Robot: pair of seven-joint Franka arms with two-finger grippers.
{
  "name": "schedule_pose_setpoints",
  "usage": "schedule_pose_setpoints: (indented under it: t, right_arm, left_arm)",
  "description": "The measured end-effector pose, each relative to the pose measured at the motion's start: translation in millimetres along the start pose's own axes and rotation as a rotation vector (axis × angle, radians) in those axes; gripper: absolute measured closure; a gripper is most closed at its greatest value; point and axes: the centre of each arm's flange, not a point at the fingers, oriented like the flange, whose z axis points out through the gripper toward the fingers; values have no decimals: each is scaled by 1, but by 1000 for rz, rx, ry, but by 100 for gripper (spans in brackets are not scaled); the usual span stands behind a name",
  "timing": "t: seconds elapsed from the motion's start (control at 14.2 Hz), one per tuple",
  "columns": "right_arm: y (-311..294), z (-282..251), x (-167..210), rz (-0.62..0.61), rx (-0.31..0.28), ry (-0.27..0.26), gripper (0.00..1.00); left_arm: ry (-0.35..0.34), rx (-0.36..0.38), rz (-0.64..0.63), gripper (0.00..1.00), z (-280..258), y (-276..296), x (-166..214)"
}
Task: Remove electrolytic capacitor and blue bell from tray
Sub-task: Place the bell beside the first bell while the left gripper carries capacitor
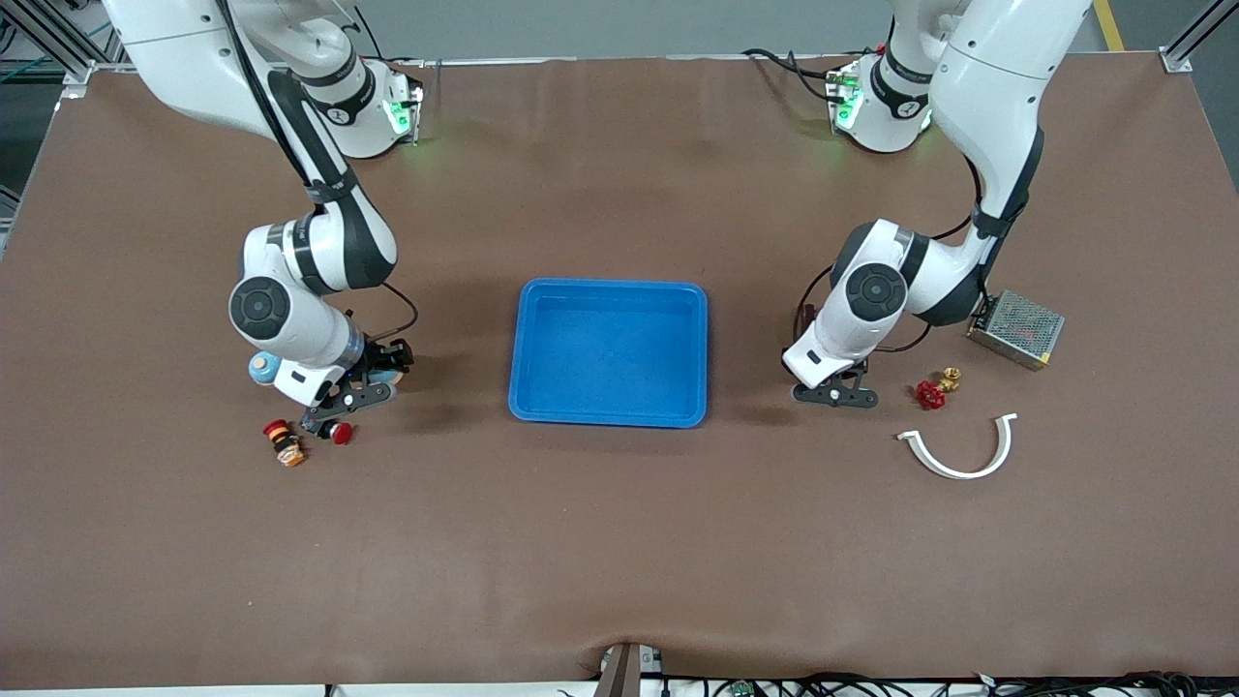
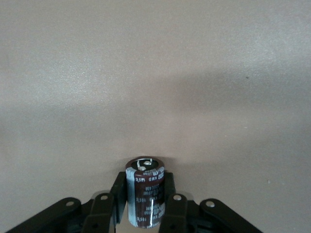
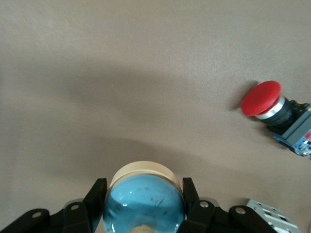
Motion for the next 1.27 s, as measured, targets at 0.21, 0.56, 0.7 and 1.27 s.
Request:
schedule_pose_setpoints:
  t: [0.21, 0.56, 0.7, 1.27]
  right_arm:
    - [1, 15, -4, -10, -13, 19, 33]
    - [2, 33, -6, -25, -28, 27, 33]
    - [3, 38, -6, -34, -29, 31, 33]
    - [16, 46, -7, -43, -31, 34, 18]
  left_arm:
    - [0, 0, 0, 66, 0, 0, 0]
    - [0, 0, 0, 66, 0, 0, 0]
    - [1, 0, 0, 66, 0, 0, 0]
    - [19, -8, -1, 66, -1, 1, 4]
